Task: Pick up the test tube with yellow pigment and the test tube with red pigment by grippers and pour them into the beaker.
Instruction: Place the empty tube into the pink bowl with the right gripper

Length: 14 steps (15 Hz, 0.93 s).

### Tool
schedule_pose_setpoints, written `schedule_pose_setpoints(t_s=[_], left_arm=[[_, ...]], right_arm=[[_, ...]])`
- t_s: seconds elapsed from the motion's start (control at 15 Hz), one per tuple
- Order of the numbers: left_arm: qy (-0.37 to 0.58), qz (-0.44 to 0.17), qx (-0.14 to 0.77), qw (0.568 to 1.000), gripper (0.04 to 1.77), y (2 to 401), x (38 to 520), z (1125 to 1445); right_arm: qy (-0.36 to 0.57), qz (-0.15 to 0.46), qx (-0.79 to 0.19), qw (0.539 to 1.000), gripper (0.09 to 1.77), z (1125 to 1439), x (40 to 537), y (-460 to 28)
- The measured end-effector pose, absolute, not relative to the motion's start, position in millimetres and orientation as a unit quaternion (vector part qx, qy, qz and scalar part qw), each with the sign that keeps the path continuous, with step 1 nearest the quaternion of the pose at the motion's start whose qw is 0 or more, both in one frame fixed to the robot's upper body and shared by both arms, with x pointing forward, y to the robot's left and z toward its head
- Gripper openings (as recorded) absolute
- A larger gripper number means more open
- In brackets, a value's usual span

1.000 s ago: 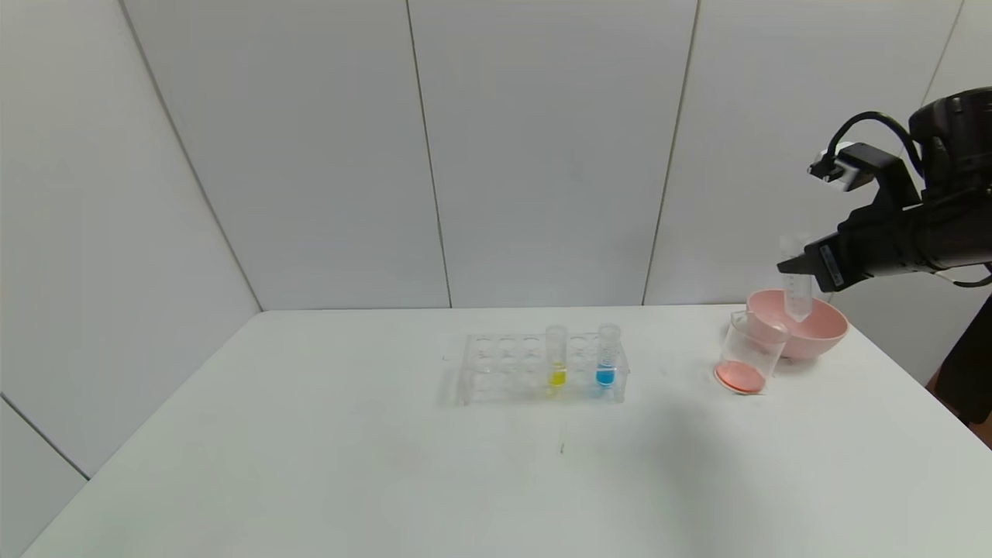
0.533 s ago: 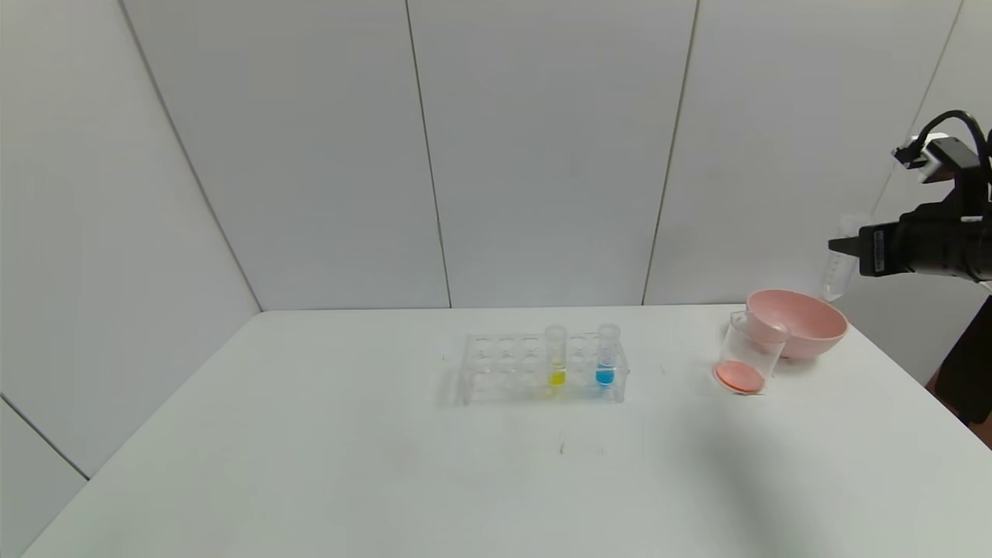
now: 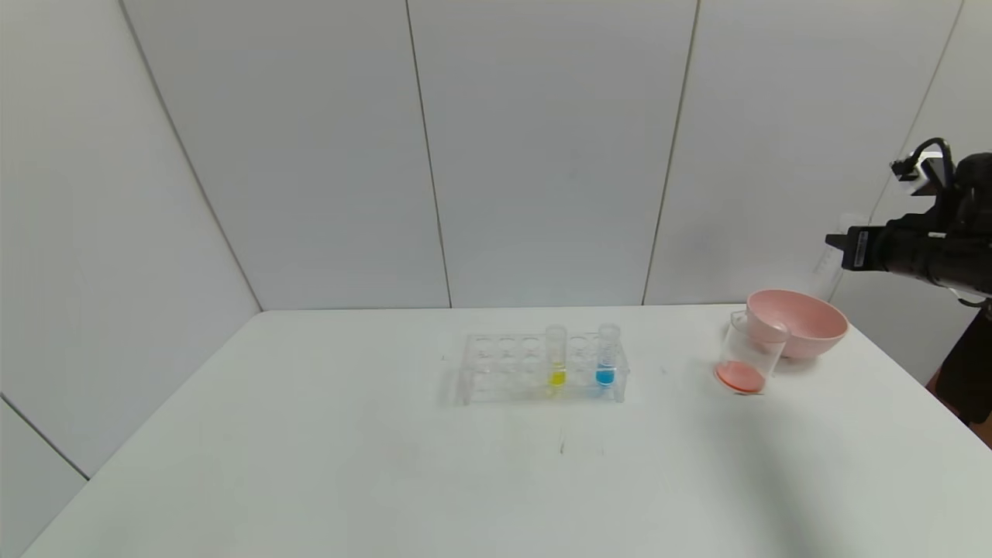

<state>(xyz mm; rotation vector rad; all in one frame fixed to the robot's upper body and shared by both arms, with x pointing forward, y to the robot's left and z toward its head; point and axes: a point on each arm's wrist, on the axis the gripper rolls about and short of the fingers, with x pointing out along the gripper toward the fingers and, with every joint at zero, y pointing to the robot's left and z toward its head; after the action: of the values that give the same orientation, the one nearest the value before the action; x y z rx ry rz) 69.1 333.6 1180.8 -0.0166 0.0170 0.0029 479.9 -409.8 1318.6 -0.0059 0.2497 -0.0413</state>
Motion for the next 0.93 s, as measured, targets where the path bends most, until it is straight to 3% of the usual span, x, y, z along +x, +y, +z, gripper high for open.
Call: schedule_pose_setpoints(t_s=[0.53, 0.93], left_arm=[[0.009, 0.001, -0.008, 1.0, 1.72, 333.6, 69.1, 1180.8], [0.008, 0.001, -0.008, 1.0, 1.72, 333.6, 69.1, 1180.8]], right_arm=[[0.129, -0.045, 0.001, 0.991, 0.5, 1258.3, 514.2, -437.8], [0.139, -0.045, 0.002, 0.989, 0.5, 1247.0, 516.9, -439.5]])
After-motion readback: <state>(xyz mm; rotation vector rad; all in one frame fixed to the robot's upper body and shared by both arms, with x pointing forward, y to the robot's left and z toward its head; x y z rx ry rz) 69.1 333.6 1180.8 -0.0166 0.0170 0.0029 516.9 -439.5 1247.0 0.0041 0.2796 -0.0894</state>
